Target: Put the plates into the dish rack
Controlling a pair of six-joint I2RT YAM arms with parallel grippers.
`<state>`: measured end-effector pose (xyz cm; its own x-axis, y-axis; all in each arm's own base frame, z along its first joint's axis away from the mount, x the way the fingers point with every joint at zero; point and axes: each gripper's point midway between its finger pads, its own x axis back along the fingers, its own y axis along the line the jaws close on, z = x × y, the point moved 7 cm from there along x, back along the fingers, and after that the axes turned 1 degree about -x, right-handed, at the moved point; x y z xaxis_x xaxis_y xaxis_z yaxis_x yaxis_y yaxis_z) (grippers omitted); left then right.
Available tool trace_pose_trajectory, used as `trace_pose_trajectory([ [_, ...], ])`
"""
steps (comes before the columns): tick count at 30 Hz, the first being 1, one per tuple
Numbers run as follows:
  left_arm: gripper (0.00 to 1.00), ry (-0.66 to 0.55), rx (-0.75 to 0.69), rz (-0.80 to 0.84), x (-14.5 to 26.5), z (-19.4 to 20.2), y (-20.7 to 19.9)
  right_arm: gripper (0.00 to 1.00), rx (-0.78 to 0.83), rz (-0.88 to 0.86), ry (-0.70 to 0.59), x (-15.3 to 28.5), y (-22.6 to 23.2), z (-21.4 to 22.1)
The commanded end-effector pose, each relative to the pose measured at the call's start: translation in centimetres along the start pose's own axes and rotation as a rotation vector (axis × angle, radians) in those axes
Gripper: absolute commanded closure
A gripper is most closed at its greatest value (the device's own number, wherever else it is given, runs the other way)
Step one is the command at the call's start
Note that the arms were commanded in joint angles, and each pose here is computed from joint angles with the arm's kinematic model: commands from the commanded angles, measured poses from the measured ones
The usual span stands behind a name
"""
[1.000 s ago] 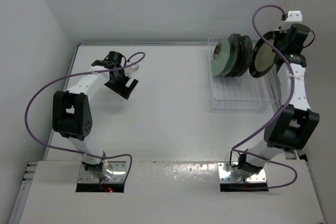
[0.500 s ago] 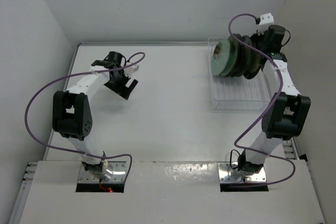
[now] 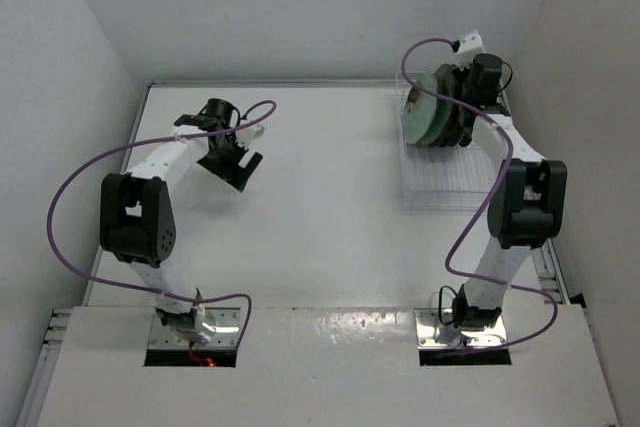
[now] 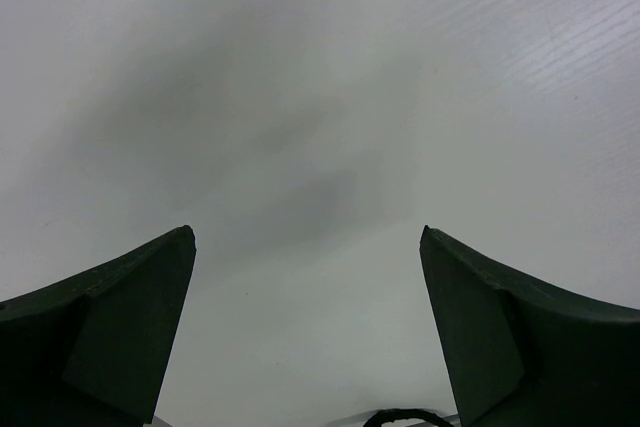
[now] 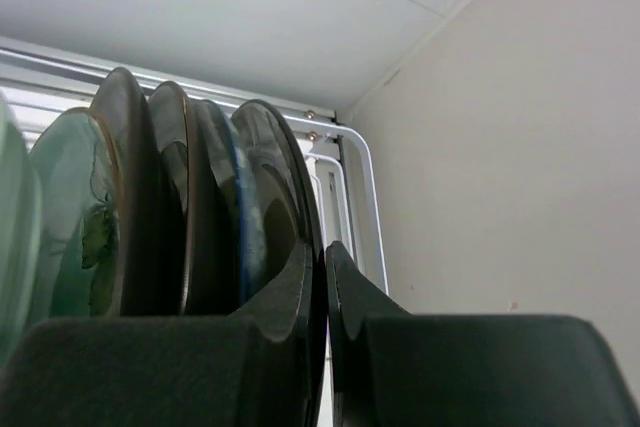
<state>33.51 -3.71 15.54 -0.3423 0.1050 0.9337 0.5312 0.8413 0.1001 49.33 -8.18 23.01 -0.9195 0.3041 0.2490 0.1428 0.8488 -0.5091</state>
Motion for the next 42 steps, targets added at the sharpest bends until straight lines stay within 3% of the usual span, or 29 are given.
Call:
trace_pose_trajectory([
  [1,0.00,-0.041,0.013,-0.021,1.0,-1.0,0.5,1.00,-0.037,0.151,-0.098,-0.3,-1.7,-2.5],
  [5,0.00,-0.041,0.013,-0.021,1.0,-1.0,0.5,0.88,-0.026,0.177,-0.097,0.1,-2.1,-2.7],
  [10,0.00,-0.032,0.014,-0.016,0.7,-0.9,0.5,0.84,-0.072,0.268,-0.119,1.9,-4.8,-3.2],
  [14,0.00,-0.044,0.013,-0.011,0.7,-1.5,0.6,0.59,-0.159,0.310,-0.111,3.2,-6.8,-3.1],
  [16,0.00,-0.049,0.004,-0.004,0.6,-1.7,0.7,0.54,-0.193,0.316,-0.117,3.7,-7.7,-3.4],
  [19,0.00,-0.058,0.003,-0.008,0.7,-2.2,0.9,0.38,-0.250,0.338,-0.171,5.9,-9.5,-5.5],
  [21,0.00,-0.063,0.002,0.001,0.5,-2.5,0.9,0.22,-0.320,0.329,-0.214,8.2,-10.7,-7.8],
  [24,0.00,-0.090,-0.008,0.003,0.6,-3.9,1.1,0.04,-0.407,0.166,-0.129,10.2,-9.7,-7.3],
  [25,0.00,-0.094,-0.020,0.017,0.3,-4.3,0.7,0.01,-0.527,0.070,-0.134,12.6,-9.9,-7.5],
  [28,0.00,-0.105,-0.048,0.025,0.0,-5.6,0.0,0.01,-0.619,-0.310,-0.146,17.0,-6.0,-6.3],
  [31,0.00,-0.123,-0.047,0.059,-0.5,-6.7,-0.4,0.01,-0.723,-0.405,-0.115,20.5,-2.8,-2.9],
  [35,0.00,-0.138,-0.045,0.082,-0.9,-7.9,-1.1,0.01,-0.935,-0.402,0.037,24.3,1.1,3.2],
  [38,0.00,-0.134,-0.055,0.114,-1.5,-8.3,-2.1,0.01,-1.004,-0.397,0.153,26.4,3.1,6.7],
  [42,0.00,-0.110,-0.070,0.149,-2.4,-8.1,-3.7,0.01,-1.020,-0.342,0.472,30.0,5.1,11.7],
])
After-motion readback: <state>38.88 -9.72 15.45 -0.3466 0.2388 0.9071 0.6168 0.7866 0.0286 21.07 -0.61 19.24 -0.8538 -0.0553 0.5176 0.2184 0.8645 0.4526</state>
